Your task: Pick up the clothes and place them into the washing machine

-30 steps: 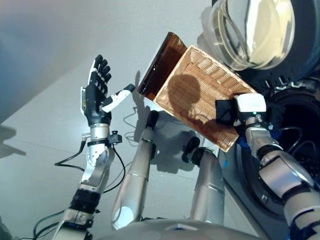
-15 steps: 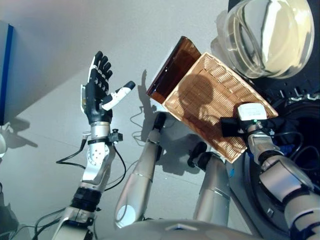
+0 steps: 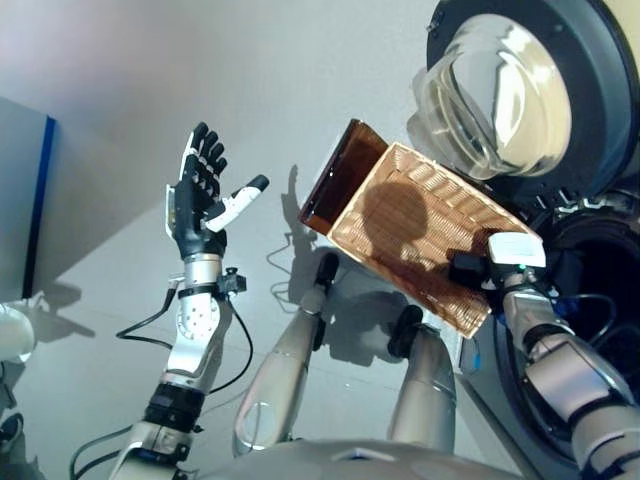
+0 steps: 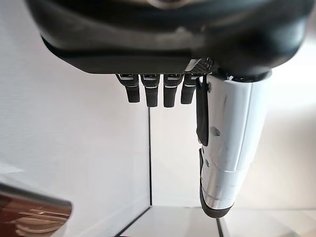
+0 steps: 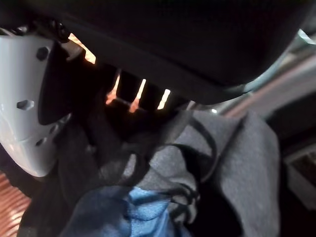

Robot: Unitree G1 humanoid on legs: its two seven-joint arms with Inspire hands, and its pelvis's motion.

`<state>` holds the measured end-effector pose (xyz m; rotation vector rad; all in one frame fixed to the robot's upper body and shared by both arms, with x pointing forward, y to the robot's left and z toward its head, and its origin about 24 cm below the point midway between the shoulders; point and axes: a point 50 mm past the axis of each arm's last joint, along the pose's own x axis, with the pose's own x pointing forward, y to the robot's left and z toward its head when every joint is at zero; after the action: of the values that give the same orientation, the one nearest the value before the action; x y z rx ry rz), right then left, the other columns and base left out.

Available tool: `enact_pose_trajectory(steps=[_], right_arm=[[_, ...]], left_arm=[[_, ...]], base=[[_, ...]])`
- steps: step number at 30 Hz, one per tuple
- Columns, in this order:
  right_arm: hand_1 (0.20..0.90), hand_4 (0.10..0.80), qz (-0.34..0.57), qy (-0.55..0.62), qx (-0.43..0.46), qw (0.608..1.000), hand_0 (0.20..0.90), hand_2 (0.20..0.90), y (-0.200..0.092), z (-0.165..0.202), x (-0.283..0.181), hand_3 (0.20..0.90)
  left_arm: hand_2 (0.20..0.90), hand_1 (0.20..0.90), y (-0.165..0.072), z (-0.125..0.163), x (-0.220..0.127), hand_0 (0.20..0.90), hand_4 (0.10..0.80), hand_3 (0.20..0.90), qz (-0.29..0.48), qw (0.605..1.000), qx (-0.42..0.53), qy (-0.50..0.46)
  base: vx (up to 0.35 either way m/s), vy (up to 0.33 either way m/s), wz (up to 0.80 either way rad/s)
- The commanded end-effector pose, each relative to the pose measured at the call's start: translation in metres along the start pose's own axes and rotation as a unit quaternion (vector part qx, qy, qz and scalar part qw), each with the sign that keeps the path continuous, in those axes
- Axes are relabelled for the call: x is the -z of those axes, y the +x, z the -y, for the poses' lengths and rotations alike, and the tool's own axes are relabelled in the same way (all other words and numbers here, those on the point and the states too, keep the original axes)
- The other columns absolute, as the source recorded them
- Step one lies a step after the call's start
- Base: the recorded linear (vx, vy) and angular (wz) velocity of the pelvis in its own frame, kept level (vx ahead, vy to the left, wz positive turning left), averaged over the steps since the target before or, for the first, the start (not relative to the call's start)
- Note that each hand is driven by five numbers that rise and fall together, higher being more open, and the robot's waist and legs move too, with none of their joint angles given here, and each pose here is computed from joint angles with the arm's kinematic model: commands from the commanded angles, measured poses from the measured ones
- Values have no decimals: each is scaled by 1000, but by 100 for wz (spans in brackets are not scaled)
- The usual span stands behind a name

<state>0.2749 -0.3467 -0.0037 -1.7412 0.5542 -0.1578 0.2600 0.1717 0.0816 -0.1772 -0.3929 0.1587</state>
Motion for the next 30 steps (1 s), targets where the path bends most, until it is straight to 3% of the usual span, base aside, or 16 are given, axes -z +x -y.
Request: enact_pose_trajectory(steps=[1, 4, 7, 12, 16, 17, 18, 20, 21, 22, 23, 24, 27, 30], right_arm=[[200, 300, -94, 3, 33, 995, 200, 200, 4, 24, 58, 200], [200, 300, -153, 103, 44, 982, 200, 200, 0, 22, 73, 200], [200, 300, -245, 260, 85, 930, 200, 200, -5, 26, 95, 200], [200, 300, -388, 524, 160, 741, 200, 200, -23, 15, 126, 200], [200, 300, -407, 708, 203, 540, 200, 200, -30, -2, 125, 200], [200, 300, -420, 753, 218, 457, 200, 200, -35, -11, 124, 200], [200, 300, -420, 754, 218, 455, 200, 200, -35, -11, 124, 200], [200, 300, -412, 815, 242, 326, 200, 200, -34, -18, 106, 200], [200, 300, -409, 832, 248, 280, 200, 200, -34, -23, 97, 200], [200, 300, -370, 871, 264, 188, 200, 200, -27, -21, 70, 200], [200, 300, -369, 872, 263, 186, 200, 200, -27, -22, 68, 200], [200, 300, -339, 889, 276, 137, 200, 200, -23, -16, 52, 200], [200, 300, -296, 904, 307, 45, 200, 200, -19, -4, 32, 200], [200, 300, -269, 903, 334, 20, 200, 200, -11, 21, 35, 200]], left_arm=[[900, 900, 6, -1, -33, 900, 800, 900, 106, 994, -9, -36], [900, 900, 1, -1, -31, 900, 800, 900, 96, 995, -8, -38], [900, 900, -5, -2, -29, 900, 800, 900, 85, 995, -4, -42], [900, 900, -12, -7, -29, 900, 800, 900, 76, 996, -5, -41], [900, 900, -12, -11, -32, 900, 800, 900, 79, 996, -14, -35], [900, 900, -12, -13, -34, 900, 800, 900, 82, 996, -20, -33], [900, 900, -11, -13, -34, 900, 800, 900, 83, 996, -19, -33], [900, 900, -12, -13, -33, 900, 800, 900, 79, 996, -28, -44], [900, 900, -12, -13, -32, 900, 800, 900, 77, 996, -31, -45], [900, 900, -12, -12, -30, 900, 800, 900, 74, 995, -40, -57], [900, 900, -12, -13, -30, 900, 800, 900, 75, 995, -40, -56], [900, 900, -13, -12, -29, 900, 800, 900, 73, 994, -45, -63], [900, 900, -16, -12, -25, 900, 800, 900, 67, 994, -45, -69], [900, 900, -18, -11, -22, 900, 800, 900, 59, 994, -42, -82]], base=[[23, 102, -25], [41, 95, -25], [48, 86, -19], [51, 63, -13], [31, 44, -5], [-3, 35, -9], [-4, 31, -15], [37, 51, -10], [62, 89, -4], [-1, 67, -5], [10, 64, -10], [-27, 45, -18], [14, 60, -21], [16, 65, -10]])
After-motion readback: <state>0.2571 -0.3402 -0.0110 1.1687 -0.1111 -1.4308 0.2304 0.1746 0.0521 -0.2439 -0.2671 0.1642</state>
